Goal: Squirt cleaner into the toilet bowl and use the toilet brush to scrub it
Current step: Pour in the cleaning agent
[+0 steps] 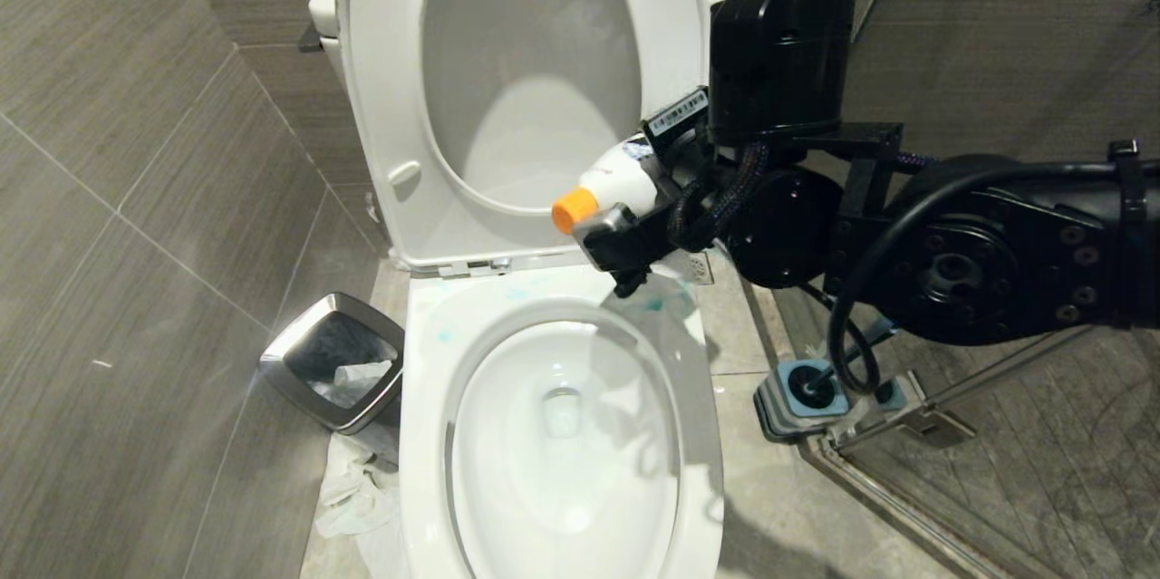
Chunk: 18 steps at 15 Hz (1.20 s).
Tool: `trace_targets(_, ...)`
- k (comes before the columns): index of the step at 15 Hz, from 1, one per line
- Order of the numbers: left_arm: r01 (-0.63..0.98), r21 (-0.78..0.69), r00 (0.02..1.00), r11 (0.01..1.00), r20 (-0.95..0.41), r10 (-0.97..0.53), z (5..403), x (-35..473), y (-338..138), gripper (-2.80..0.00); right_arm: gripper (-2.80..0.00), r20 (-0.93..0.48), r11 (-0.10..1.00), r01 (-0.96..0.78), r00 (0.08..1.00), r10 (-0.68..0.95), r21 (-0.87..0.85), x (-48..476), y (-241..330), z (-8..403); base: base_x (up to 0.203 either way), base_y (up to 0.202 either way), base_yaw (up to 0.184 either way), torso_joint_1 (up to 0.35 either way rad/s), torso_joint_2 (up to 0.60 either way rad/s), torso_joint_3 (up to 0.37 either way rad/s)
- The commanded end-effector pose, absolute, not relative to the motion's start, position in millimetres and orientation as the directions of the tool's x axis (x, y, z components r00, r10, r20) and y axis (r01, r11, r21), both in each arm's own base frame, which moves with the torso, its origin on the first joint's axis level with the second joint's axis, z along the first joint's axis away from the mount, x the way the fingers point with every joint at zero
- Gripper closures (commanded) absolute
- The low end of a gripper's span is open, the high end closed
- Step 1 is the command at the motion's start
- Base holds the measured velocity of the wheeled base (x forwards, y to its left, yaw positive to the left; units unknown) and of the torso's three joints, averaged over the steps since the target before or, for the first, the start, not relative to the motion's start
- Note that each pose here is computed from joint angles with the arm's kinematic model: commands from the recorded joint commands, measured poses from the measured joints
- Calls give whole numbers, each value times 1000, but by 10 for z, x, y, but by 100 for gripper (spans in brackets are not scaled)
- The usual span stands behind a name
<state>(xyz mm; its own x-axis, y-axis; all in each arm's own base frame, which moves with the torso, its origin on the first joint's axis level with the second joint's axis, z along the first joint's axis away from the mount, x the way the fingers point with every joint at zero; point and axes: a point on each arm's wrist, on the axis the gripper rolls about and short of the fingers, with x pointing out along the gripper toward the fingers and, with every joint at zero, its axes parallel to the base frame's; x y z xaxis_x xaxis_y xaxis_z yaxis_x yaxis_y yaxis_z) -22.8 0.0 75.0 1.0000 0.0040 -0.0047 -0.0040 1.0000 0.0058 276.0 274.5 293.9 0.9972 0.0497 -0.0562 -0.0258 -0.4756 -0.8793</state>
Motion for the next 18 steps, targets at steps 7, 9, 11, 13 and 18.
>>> trace_targets(7, -4, 6, 1000, 1000, -6, 4, 750, -227, 0, 0, 0, -4, -657, 39, 998, 64, -752, 2717, 2945, 3089, 0, 0, 0, 0, 0, 0)
trace_targets(9, -5, 6, 1000, 1000, -6, 5, 750, -227, 0, 0, 0, -1, -692, 47, 998, 68, -720, 2718, 2975, 3092, 0, 0, 0, 0, 0, 0)
trace_targets(11, -4, 6, 1000, 1000, -6, 5, 750, -227, 0, 0, 0, -2, -697, 47, 998, 69, -716, 2718, 2980, 3087, 0, 0, 0, 0, 0, 0)
trace_targets(13, -3, 6, 1000, 1000, -6, 3, 750, -227, 0, 0, 0, -4, -700, 45, 998, 69, -713, 2720, 2981, 3079, 0, 0, 0, 0, 0, 0)
trace_targets(18, -4, 8, 1000, 1000, -5, 4, 753, -228, 0, 0, 0, -6, -700, 44, 998, 69, -713, 2721, 2982, 3070, 0, 0, 0, 0, 0, 0)
